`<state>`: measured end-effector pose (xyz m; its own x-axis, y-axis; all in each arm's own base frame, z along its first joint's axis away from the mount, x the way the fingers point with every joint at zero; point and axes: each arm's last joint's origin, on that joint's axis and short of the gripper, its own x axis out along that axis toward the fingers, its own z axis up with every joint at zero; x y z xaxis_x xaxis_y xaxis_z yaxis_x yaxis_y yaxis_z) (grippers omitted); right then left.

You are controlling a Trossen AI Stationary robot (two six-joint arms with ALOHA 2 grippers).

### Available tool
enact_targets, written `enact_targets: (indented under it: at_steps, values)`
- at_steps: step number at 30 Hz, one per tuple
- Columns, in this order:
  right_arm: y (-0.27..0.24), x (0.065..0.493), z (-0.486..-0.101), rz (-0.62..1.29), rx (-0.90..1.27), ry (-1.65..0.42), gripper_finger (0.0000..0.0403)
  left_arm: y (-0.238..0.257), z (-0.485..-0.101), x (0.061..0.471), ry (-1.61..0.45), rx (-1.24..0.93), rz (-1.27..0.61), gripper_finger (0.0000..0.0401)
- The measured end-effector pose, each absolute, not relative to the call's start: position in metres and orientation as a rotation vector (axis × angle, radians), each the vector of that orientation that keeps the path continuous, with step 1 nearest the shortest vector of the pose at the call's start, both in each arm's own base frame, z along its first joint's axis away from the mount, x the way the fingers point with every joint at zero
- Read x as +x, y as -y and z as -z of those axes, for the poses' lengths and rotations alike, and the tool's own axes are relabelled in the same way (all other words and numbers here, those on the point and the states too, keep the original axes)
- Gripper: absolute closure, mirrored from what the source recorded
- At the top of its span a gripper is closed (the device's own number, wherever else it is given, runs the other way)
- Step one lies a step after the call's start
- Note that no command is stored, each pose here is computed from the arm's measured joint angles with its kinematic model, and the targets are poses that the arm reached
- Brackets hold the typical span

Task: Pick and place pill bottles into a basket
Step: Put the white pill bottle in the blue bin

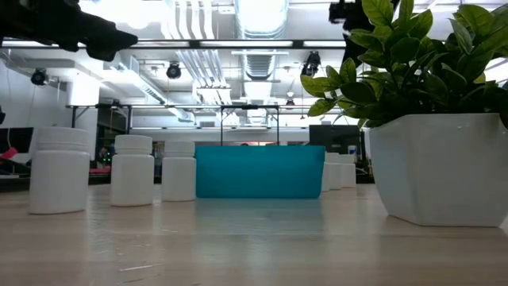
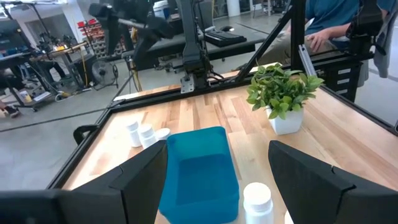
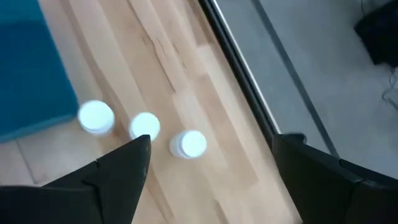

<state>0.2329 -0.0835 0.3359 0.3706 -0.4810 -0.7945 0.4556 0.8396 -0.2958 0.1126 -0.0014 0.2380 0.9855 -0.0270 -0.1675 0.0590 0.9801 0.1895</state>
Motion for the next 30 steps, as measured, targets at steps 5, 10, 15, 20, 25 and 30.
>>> enact_targets:
  at_steps: [5, 10, 15, 20, 25, 30]
  values:
    - [0.103, 0.230, -0.330, 0.569, 0.092, -1.052, 0.0078, 0.001, -0.237, 0.113, -0.170, 0.195, 0.044, 0.0140]
    - [0.126, 0.225, -0.323, 0.587, 0.176, -1.076, 0.0078, 0.001, -0.232, 0.113, -0.181, 0.196, 0.044, 0.0140]
    - [0.146, 0.222, -0.314, 0.592, 0.238, -1.103, 0.0078, 0.001, -0.232, 0.114, -0.184, 0.196, 0.044, 0.0140]
    - [0.161, 0.225, -0.300, 0.578, 0.285, -1.149, 0.0078, 0.001, -0.232, 0.113, -0.183, 0.189, 0.043, 0.0140]
    - [0.173, 0.233, -0.282, 0.572, 0.302, -1.216, 0.0078, 0.001, -0.232, 0.113, -0.183, 0.189, 0.043, 0.0140]
    - [0.177, 0.241, -0.268, 0.530, 0.336, -1.258, 0.0078, 0.001, -0.232, 0.113, -0.183, 0.188, 0.043, 0.0140]
